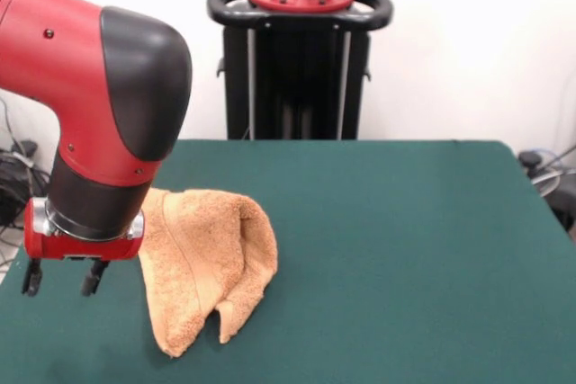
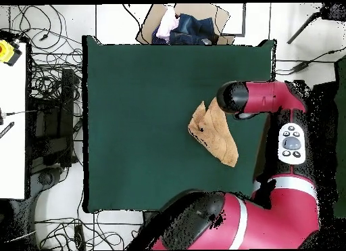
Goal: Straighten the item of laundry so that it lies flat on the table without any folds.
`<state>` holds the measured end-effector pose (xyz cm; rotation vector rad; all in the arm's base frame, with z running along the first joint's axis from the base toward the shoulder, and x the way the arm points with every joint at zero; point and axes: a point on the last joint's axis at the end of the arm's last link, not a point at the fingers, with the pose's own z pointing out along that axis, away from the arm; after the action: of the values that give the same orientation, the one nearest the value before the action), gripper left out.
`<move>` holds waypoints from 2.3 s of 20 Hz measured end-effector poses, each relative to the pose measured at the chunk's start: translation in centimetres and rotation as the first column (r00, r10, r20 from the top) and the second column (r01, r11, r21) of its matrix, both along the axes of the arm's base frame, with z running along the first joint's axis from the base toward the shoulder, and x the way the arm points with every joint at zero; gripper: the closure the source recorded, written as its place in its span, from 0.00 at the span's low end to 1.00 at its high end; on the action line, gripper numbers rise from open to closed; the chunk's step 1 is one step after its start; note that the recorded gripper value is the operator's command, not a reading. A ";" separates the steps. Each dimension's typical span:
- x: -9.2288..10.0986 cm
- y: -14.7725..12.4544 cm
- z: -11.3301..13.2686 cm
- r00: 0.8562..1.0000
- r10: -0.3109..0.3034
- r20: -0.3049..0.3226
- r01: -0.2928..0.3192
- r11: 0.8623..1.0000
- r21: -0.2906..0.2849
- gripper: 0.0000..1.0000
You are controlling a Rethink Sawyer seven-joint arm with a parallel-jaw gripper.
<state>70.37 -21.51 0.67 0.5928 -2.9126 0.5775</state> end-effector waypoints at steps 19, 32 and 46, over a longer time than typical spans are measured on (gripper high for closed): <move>-0.8 1.6 -1.0 1.000 -0.022 -0.016 0.023 0.998 0.063 0.00; -2.2 5.8 -1.1 0.998 -0.001 -0.055 0.007 0.994 0.106 0.00; -4.4 7.3 -1.4 0.995 -0.004 -0.099 0.018 0.991 0.135 0.00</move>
<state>65.95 -14.26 -0.69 0.6021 -2.8757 0.3400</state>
